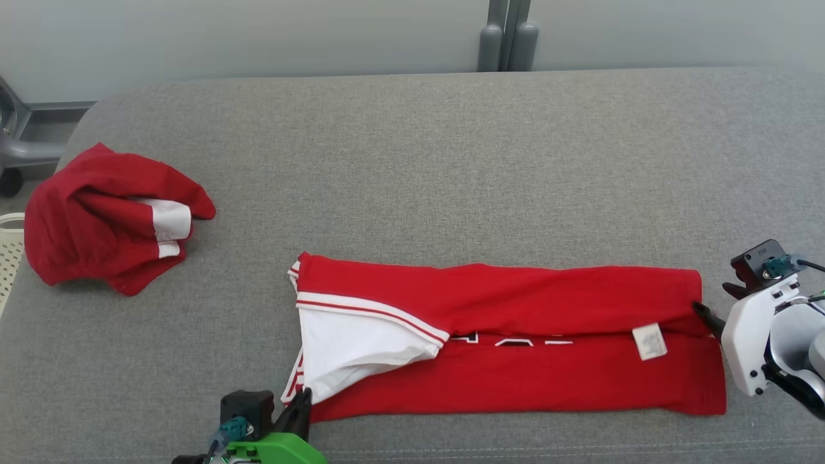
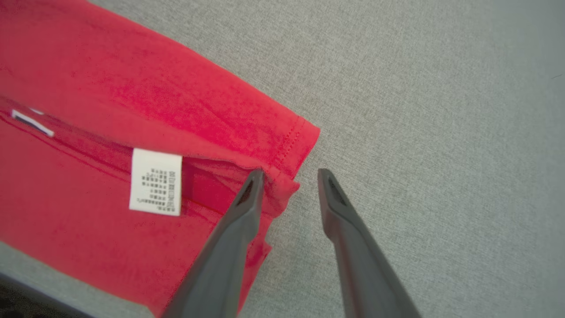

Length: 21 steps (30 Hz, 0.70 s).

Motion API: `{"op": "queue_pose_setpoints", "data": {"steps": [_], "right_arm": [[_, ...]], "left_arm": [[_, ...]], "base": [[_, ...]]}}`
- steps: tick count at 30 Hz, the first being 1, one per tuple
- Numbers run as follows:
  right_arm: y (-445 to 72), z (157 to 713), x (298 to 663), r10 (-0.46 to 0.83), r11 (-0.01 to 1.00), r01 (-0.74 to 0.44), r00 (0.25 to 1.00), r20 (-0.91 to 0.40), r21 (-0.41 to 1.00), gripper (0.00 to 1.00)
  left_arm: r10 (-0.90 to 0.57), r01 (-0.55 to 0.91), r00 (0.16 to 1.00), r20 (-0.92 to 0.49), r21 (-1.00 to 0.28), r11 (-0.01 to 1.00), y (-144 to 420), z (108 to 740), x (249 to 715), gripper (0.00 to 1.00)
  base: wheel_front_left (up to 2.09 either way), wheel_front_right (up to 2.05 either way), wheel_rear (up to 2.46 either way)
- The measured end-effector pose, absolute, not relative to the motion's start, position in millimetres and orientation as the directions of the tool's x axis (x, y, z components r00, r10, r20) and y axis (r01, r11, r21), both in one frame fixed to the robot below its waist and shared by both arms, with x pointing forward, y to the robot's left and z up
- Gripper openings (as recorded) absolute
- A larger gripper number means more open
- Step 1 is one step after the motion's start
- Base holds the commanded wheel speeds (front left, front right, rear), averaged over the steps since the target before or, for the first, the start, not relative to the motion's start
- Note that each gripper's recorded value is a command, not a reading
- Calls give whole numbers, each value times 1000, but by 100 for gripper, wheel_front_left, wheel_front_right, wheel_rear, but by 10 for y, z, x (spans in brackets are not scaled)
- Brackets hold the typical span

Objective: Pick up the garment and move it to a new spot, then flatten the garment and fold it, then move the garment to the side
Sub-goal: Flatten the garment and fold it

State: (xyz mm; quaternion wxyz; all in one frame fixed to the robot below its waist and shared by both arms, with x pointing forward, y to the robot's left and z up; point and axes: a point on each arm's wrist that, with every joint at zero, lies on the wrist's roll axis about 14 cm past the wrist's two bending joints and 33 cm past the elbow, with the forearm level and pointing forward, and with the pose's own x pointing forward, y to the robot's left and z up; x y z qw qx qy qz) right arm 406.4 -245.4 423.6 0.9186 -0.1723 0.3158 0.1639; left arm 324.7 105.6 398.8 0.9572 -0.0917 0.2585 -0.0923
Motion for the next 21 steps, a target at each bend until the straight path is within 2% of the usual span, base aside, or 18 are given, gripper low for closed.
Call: {"op": "queue_pose_setpoints", "data": {"steps": [1,8,11,14,15,21], "right_arm": [[-2444,4251,4066,197,893,-402,753,-628,-202,100],[-2374,4418,4055,233,930,-350,800,-553,-115,100],[-2366,4550,4077,239,952,-302,844,-481,-56,100],[-2393,4663,4091,219,972,-234,891,-397,11,100],[-2418,4730,4095,192,981,-177,922,-336,76,100],[-2374,4845,4040,106,963,-55,977,-183,265,100]], "left_arm": [[-225,134,845,-486,-215,967,1054,3962,3230,100],[-186,123,841,-509,-155,980,1185,3868,3157,100],[-170,113,860,-481,-146,983,1241,3914,3163,100],[-172,127,913,-370,-143,981,1277,4130,3245,100],[-170,133,946,-275,-148,980,1302,4306,3301,100],[-90,79,995,-48,-204,976,1500,4792,3442,100]], "base": [[0,0,0],[0,0,0],[0,0,0],[0,0,0],[0,0,0],[0,0,0]]}}
